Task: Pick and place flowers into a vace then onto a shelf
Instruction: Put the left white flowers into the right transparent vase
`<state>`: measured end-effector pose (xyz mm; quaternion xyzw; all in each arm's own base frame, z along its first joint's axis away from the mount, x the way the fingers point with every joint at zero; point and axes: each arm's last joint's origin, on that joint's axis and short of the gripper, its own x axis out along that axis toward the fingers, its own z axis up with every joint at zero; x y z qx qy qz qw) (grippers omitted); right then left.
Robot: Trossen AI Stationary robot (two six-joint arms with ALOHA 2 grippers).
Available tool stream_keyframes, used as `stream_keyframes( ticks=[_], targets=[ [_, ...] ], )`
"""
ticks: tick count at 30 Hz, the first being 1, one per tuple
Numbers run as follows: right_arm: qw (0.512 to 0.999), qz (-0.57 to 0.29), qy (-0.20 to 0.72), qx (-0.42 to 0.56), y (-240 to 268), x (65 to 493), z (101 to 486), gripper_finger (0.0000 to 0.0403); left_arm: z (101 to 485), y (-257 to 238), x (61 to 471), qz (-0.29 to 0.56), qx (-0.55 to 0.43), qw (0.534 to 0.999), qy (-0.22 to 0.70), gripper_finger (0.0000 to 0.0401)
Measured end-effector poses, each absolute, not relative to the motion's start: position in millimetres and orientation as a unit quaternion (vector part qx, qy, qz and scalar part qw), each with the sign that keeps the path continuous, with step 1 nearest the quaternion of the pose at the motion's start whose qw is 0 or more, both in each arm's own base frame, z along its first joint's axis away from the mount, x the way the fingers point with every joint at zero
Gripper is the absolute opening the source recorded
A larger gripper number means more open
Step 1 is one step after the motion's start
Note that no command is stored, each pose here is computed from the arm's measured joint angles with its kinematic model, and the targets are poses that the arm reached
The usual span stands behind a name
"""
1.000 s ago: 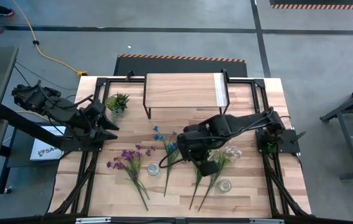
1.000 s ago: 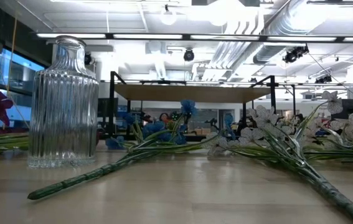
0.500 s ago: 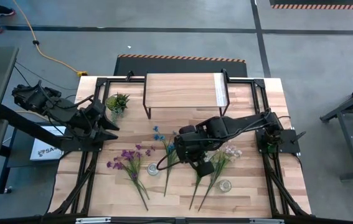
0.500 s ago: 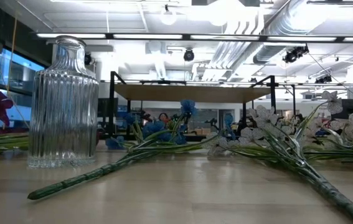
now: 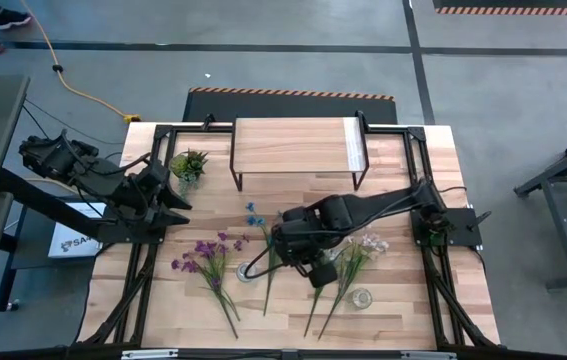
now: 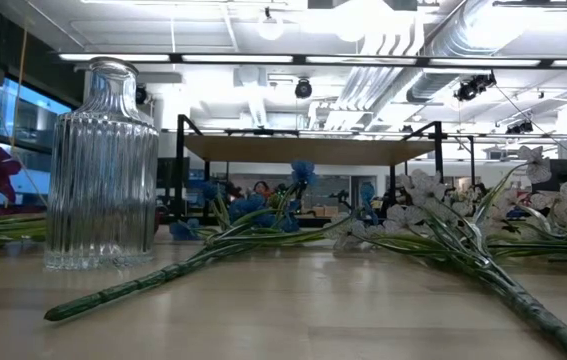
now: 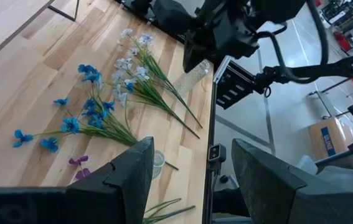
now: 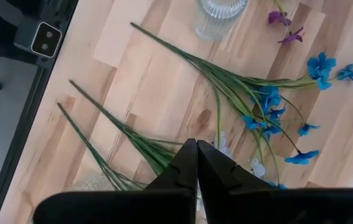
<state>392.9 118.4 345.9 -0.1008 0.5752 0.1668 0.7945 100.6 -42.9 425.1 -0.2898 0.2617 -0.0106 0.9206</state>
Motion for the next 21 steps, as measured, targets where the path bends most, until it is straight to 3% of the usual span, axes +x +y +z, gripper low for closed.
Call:
stream_keyframes(
  ticks=[21],
  targets=[
    [0.796,0.164,0.574,-0.098,118.9,394.3,344.7,0.0,425.1,-43.2,100.5,-0.015,-0.291,0.92,0.264,0.0248]
  ],
)
